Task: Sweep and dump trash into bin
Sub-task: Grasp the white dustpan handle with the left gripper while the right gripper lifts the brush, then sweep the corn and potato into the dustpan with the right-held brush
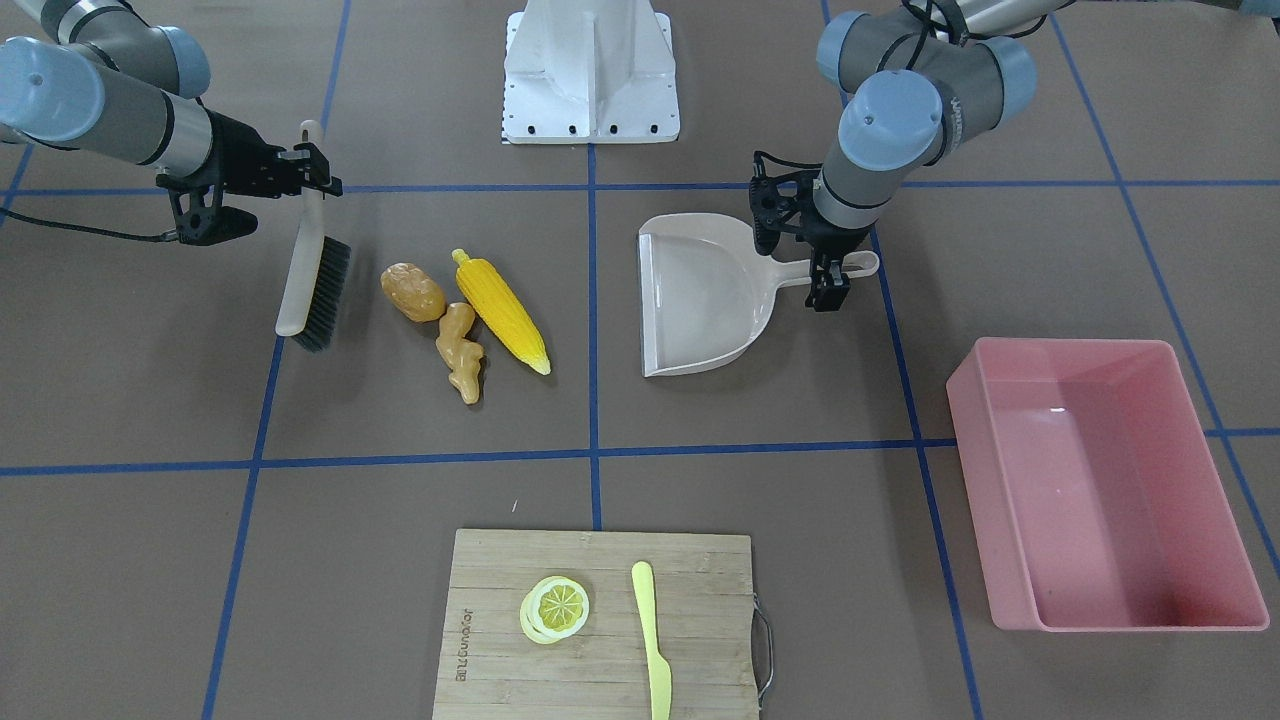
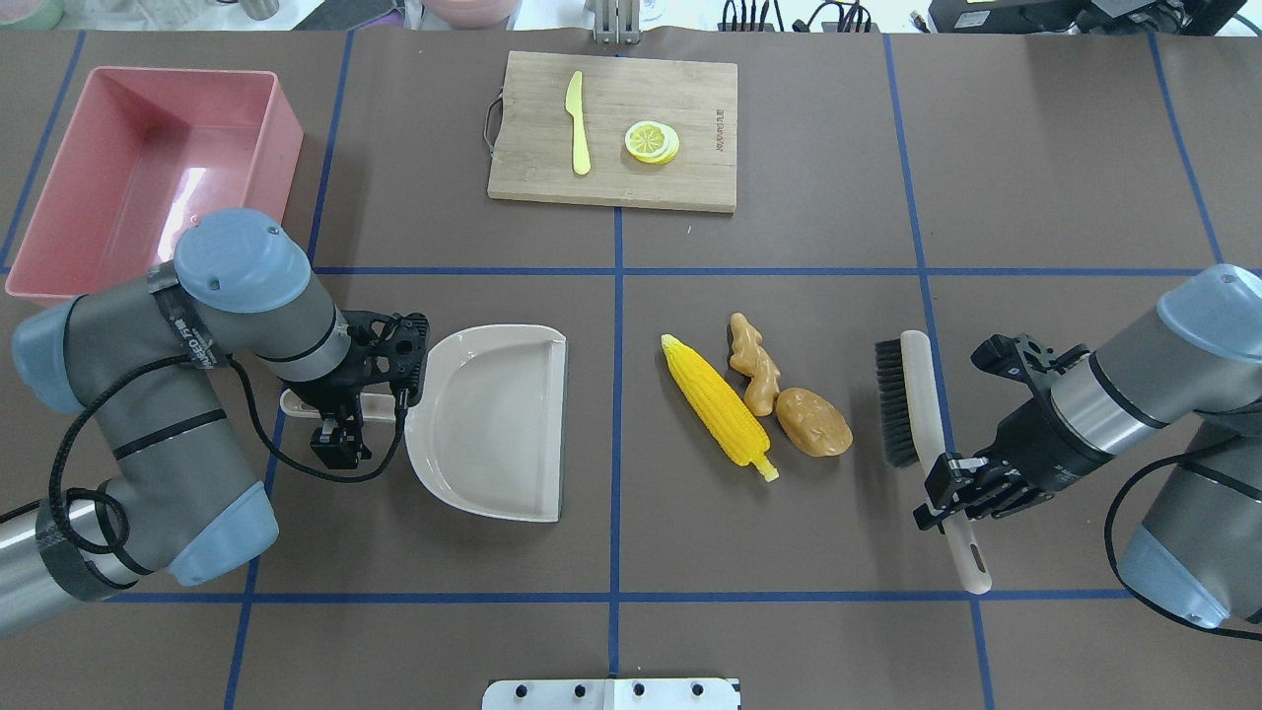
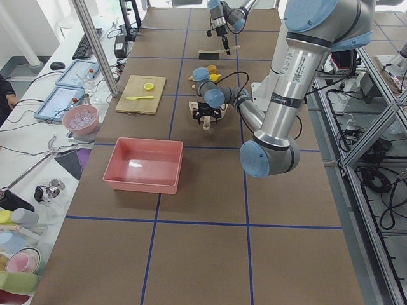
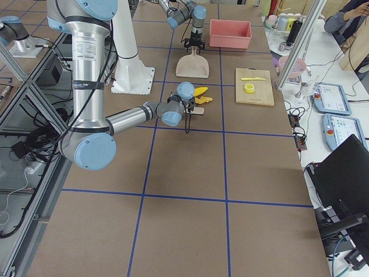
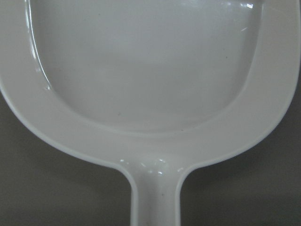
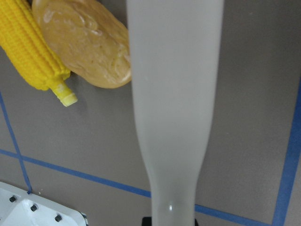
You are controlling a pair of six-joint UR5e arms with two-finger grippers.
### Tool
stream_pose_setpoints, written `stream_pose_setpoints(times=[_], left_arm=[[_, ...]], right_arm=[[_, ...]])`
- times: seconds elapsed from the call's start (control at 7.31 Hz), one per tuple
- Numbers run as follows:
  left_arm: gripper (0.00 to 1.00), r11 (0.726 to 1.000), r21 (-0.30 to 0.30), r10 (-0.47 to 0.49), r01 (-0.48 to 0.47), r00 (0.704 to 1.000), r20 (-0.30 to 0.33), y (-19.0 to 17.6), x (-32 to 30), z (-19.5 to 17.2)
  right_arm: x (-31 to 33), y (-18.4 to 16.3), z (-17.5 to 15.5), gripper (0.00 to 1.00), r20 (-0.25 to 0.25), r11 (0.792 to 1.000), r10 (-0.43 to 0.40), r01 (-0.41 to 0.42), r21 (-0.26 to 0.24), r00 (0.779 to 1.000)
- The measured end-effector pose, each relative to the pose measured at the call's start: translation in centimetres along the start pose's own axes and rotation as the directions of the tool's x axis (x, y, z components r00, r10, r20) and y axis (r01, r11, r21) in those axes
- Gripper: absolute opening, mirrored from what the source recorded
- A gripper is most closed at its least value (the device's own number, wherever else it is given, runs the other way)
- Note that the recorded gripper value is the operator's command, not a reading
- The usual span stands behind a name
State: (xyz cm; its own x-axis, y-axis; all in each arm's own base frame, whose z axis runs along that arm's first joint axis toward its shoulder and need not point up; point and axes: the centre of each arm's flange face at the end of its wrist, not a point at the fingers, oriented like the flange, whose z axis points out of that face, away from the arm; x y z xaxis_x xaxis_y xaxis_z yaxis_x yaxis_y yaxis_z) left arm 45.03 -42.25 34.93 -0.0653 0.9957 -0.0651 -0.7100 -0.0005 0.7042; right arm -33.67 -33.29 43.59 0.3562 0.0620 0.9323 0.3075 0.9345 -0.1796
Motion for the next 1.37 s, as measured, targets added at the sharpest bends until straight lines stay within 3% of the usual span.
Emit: stream_pose_setpoints(times=[0.14,0.27,0.82,1.09,1.37], left_arm=[[0.11,1.000,0.003,0.004,-0.004,1.000,0.003,0.0,-0.2,0.4],[0.00,1.000,0.011,0.009,-0.009,1.000,0.007,0.0,-0.3,0.6],[0.00,0.999,0.031,0.008,-0.009,1.000,0.027,0.3,-0.1,-1.6],[0.00,0.999,-0.018,-0.047,0.047,0.999,0.028,0.1,-0.9,-5.4],[0.00,0.995,-0.063,-0.082,0.083,0.997,0.014,-3.3,-3.1,-6.9]], right_arm=[[-0.3,0.4,1.1,0.00,-0.006,1.000,-0.001,0.001,-0.022,1.000],[-0.4,0.7,2.2,0.00,-0.012,0.999,-0.002,0.001,-0.041,1.000],[-3.6,0.0,4.8,0.00,0.003,0.997,-0.031,0.031,-0.077,1.000],[-6.7,-1.9,6.4,0.00,0.023,0.995,-0.059,0.061,-0.082,0.998],[-9.4,-3.7,7.5,0.00,0.035,0.994,-0.076,0.078,-0.078,0.997]])
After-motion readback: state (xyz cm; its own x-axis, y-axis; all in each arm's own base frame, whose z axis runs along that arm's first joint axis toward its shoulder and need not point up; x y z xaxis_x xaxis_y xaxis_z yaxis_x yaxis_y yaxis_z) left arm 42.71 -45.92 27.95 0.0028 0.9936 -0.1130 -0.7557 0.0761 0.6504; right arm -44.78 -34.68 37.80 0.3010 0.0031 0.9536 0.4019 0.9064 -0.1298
